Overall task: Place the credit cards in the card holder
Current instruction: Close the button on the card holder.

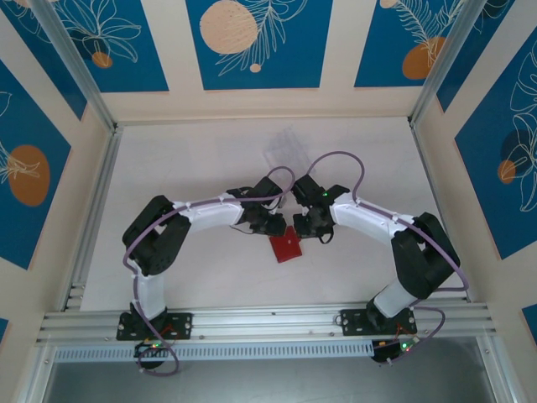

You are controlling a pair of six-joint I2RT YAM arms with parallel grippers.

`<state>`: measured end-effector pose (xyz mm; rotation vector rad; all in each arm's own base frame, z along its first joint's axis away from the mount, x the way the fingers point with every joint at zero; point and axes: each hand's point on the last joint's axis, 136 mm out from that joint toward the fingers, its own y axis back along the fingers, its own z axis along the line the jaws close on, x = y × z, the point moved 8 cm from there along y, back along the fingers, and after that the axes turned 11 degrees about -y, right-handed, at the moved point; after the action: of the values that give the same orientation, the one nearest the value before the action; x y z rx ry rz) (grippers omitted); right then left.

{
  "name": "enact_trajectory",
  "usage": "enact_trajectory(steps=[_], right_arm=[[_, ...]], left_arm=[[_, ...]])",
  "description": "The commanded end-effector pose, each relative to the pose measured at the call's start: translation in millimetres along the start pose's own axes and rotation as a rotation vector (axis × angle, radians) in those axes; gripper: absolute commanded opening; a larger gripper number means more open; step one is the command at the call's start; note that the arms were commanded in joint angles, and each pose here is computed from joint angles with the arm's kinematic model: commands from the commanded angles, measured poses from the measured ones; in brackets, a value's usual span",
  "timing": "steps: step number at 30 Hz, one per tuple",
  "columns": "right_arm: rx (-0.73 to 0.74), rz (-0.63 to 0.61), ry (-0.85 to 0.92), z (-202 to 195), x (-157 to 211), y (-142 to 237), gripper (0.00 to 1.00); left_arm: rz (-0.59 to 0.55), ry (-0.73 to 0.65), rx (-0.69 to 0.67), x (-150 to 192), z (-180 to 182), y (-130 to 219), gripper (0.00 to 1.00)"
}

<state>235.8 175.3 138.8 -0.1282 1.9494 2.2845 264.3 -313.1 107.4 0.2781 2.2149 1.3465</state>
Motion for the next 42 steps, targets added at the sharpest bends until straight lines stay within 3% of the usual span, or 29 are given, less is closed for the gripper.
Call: enact_trajectory(steps=[1, 6, 21, 42], right_arm=[[-0.054, 0.02, 0.012, 2, 3, 3, 0.21], [-0.098, -0.006, 0.05, 12, 8, 11, 0.35], [-0.032, -0.001, 0.104, 27, 1, -7, 0.37], [-0.026, -0.004, 0.099, 22, 1, -1, 0.12]], left_arm=[[0.118, 0.013, -0.024, 27, 3, -24, 0.22], [0.124, 0.016, -0.027, 28, 4, -26, 0.21], [0.121, 0.017, -0.03, 30, 4, -24, 0.21], [0.125, 0.018, -0.03, 32, 4, -25, 0.21]])
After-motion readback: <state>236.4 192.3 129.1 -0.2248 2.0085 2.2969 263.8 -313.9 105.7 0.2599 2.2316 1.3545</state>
